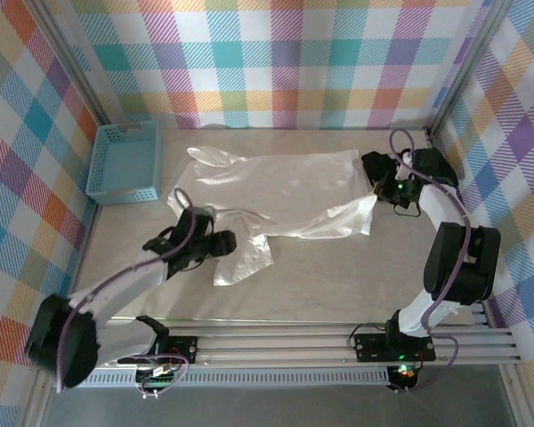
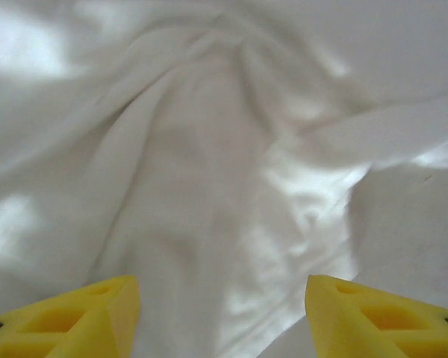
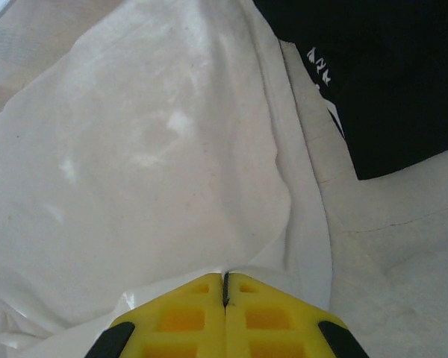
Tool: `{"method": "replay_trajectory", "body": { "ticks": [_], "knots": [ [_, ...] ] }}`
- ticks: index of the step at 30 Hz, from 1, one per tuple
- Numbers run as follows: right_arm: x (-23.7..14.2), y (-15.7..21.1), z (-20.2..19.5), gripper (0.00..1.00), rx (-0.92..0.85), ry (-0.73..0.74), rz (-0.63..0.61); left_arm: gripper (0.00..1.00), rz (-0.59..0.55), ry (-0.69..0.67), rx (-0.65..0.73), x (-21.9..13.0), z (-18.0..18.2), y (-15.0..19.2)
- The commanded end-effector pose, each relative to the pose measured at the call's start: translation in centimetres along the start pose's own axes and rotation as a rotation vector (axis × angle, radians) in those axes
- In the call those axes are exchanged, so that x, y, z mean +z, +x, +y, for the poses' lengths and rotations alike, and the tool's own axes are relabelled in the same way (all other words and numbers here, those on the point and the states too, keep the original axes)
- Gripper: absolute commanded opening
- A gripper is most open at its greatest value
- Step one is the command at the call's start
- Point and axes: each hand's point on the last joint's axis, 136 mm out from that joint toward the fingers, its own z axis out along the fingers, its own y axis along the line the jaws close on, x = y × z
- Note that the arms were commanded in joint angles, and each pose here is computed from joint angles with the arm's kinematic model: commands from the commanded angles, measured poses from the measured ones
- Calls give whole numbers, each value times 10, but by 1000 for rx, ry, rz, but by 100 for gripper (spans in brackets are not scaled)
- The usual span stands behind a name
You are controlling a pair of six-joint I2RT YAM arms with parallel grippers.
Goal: Fold the inside-out t-shirt
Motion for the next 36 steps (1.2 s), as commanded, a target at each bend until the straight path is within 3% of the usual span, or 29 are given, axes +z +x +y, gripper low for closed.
{"method": "replay_trajectory", "body": {
  "ticks": [1, 4, 11, 19, 22, 27, 33, 36],
  "knots": [
    [-1, 3, 13, 0, -30, -38, 2, 60, 183, -155, -37, -4, 45, 64],
    [-1, 5, 15, 0, -36, -38, 6, 61, 234, -46, -36, 4, 26, 75],
    [-4, 8, 15, 0, -48, -33, 10, 56, 273, -6, -18, 21, 16, 79],
    [-3, 9, 17, 0, -47, -43, 12, 32, 297, -1, -18, 34, 16, 84],
    [-5, 7, 18, 0, -49, -43, 3, 12, 267, -20, -21, 31, 18, 78],
    [-23, 1, 34, 0, -63, -89, -40, 0, 57, -21, -23, -15, 11, 31],
    [-88, -11, 77, 0, -148, -193, -210, 0, -409, 28, -18, -150, -5, -63],
    [-130, -14, 101, 0, -205, -250, -312, 0, -582, 0, 4, -209, -7, -97]
  ]
}}
